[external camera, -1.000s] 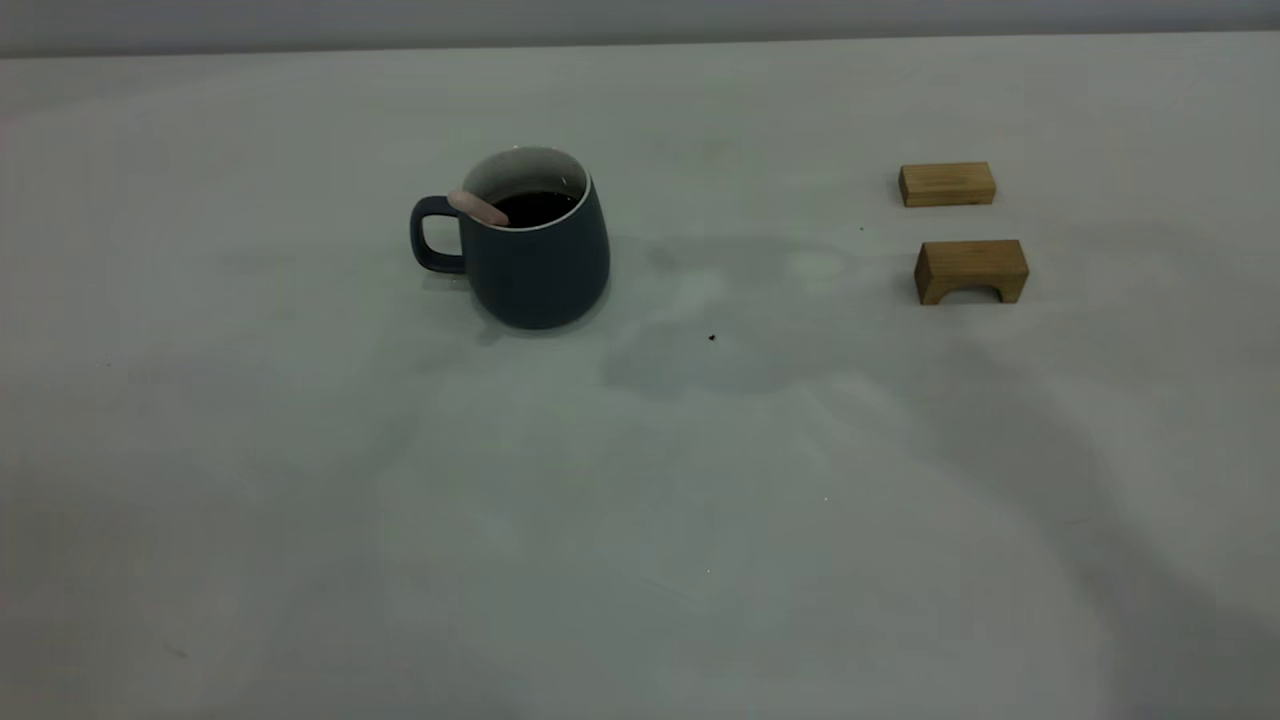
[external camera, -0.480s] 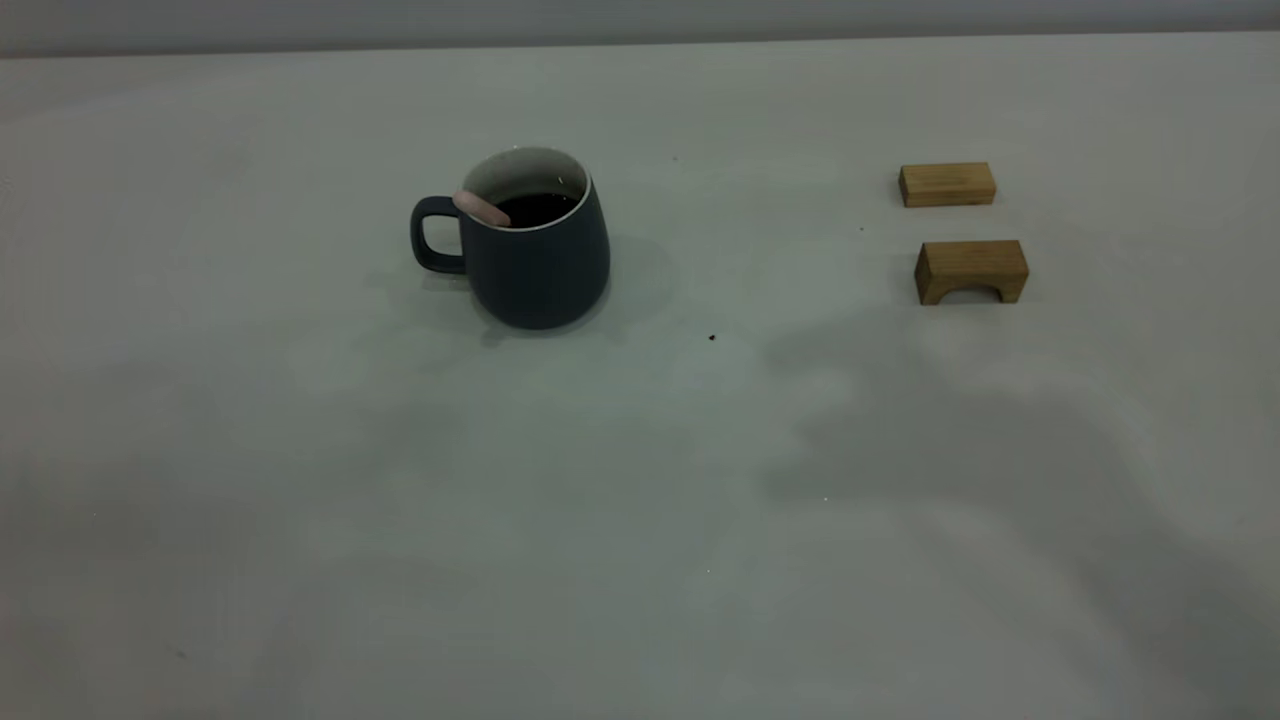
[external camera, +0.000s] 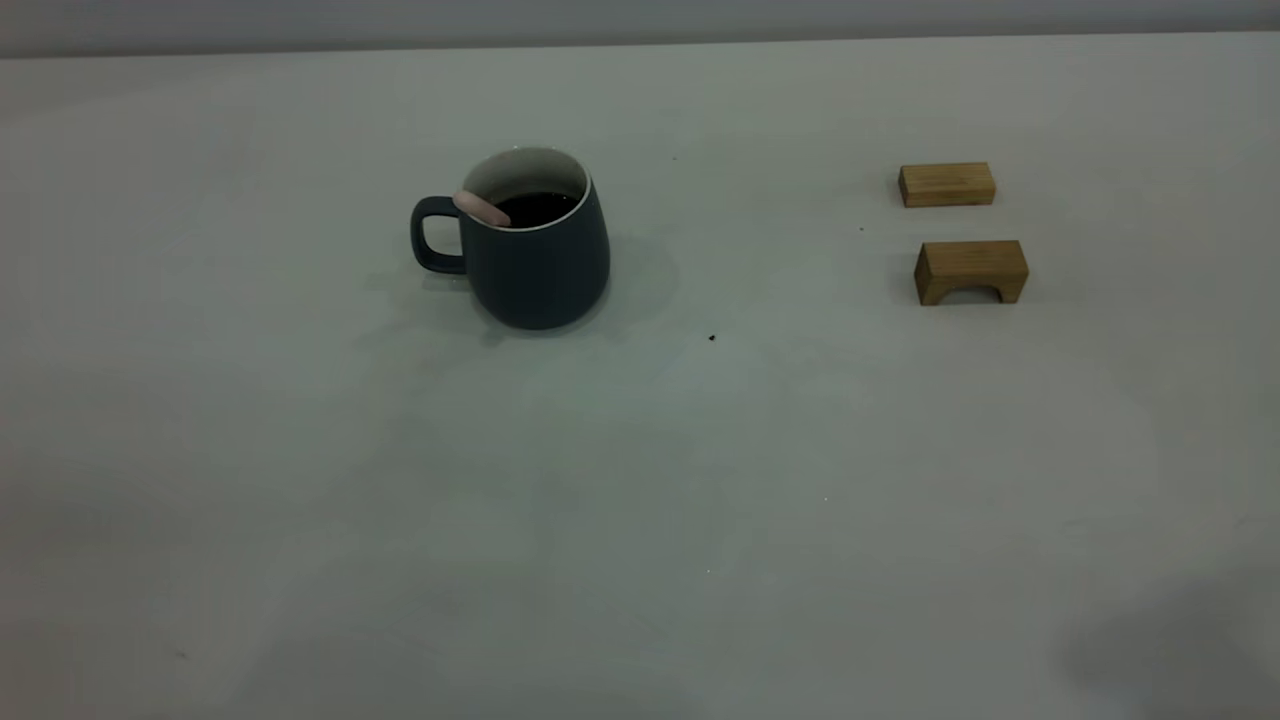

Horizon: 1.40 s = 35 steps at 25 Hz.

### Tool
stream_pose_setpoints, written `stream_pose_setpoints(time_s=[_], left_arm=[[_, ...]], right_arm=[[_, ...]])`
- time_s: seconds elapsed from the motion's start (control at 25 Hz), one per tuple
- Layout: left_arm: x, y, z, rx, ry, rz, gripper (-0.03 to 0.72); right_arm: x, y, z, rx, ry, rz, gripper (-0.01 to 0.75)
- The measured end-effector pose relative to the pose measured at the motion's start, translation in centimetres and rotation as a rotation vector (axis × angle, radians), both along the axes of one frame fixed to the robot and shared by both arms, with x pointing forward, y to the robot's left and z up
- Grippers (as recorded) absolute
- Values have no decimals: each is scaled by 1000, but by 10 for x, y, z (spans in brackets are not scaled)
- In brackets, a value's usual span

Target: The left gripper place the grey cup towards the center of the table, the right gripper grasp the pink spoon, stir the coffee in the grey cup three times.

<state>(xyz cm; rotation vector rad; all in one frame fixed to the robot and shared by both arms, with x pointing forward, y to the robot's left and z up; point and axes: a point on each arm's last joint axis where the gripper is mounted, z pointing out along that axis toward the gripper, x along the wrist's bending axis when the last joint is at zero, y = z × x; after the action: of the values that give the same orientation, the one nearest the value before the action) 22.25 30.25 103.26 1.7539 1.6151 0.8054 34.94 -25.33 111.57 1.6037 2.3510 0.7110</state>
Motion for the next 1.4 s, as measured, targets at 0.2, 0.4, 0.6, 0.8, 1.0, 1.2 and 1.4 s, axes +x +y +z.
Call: stream_pose_setpoints(time_s=[0.2, 0.4, 0.6, 0.8, 1.0, 1.2, 1.4], left_arm=[[0, 0, 0, 0, 0, 0, 355], [0, 0, 0, 0, 0, 0, 355], [0, 0, 0, 0, 0, 0, 355], [0, 0, 0, 0, 0, 0, 355], [0, 0, 0, 0, 0, 0, 355], [0, 0, 0, 0, 0, 0, 355], [0, 0, 0, 0, 0, 0, 355]], right_arm=[[-56, -26, -11, 6, -177, -124, 219], [-82, -31, -44, 9, -226, -162, 227], [-89, -35, -69, -20, -257, -184, 231], [-96, -38, -78, 3, -337, -233, 235], [-107, -40, -78, 3, -424, -290, 236], [-113, -40, -78, 2, -467, -329, 236], [-113, -40, -78, 2, -467, -330, 236]])
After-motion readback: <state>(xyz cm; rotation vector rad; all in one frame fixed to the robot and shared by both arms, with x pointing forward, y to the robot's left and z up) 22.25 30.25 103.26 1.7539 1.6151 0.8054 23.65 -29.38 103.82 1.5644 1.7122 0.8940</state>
